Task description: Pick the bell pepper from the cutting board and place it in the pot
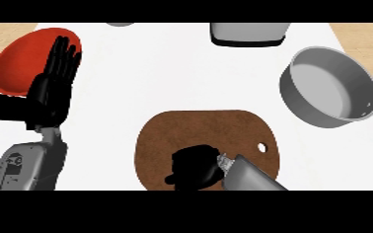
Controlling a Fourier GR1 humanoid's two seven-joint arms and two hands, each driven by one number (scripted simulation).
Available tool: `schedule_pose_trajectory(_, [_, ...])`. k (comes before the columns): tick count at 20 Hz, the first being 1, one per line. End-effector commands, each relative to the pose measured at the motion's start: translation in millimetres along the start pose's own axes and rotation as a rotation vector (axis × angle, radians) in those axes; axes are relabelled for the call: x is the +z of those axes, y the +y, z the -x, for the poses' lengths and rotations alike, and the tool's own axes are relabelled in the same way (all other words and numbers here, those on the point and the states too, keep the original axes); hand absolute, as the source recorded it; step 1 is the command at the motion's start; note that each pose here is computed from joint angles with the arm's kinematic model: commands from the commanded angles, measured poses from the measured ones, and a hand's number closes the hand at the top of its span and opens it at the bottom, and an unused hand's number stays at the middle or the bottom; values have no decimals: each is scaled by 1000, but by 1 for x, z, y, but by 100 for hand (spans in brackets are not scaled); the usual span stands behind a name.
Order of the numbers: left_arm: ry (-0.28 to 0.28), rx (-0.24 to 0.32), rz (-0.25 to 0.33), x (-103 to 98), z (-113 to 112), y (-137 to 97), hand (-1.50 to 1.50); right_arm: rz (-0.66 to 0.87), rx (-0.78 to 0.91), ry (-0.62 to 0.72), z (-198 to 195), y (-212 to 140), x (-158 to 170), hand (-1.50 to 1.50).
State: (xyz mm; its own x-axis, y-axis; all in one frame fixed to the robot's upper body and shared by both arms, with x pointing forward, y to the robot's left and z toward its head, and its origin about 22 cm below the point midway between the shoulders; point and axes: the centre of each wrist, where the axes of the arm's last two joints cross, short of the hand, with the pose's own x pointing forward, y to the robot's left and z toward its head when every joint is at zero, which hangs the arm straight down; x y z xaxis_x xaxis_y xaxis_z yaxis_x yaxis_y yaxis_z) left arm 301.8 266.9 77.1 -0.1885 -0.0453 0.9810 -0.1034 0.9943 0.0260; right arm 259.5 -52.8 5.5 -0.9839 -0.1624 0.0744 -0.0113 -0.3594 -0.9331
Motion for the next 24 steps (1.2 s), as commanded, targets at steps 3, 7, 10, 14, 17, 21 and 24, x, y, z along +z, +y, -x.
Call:
schedule_pose_trajectory(3, [3, -2, 4, 7, 9, 4, 0, 113, 26, 56, -7, 12, 7, 150])
schedule_pose_trajectory(7, [2, -6, -15, 1, 7, 7, 0, 234, -42, 306, 5, -16, 33, 150])
schedule_pose_trajectory(10, [9, -5, -36, 7, 5, 10, 0, 327, -247, 781, 15, 6, 48, 150])
schedule_pose_trajectory(14, [-11, -9, -67, 4, -1, 18, 0, 451, -363, 1220, 18, 16, 83, 150])
schedule_pose_trajectory(17, [23, -20, -49, 8, 5, 21, 0, 593, -321, 1515, 25, -3, 101, 150])
schedule_pose_trajectory(21, [29, -3, -31, 4, 4, 14, 0, 761, -223, 1815, 28, -40, 106, 150])
schedule_pose_trajectory(24, [4, -6, 0, -3, -6, 9, 0, 893, -116, 1991, 29, -70, 103, 150])
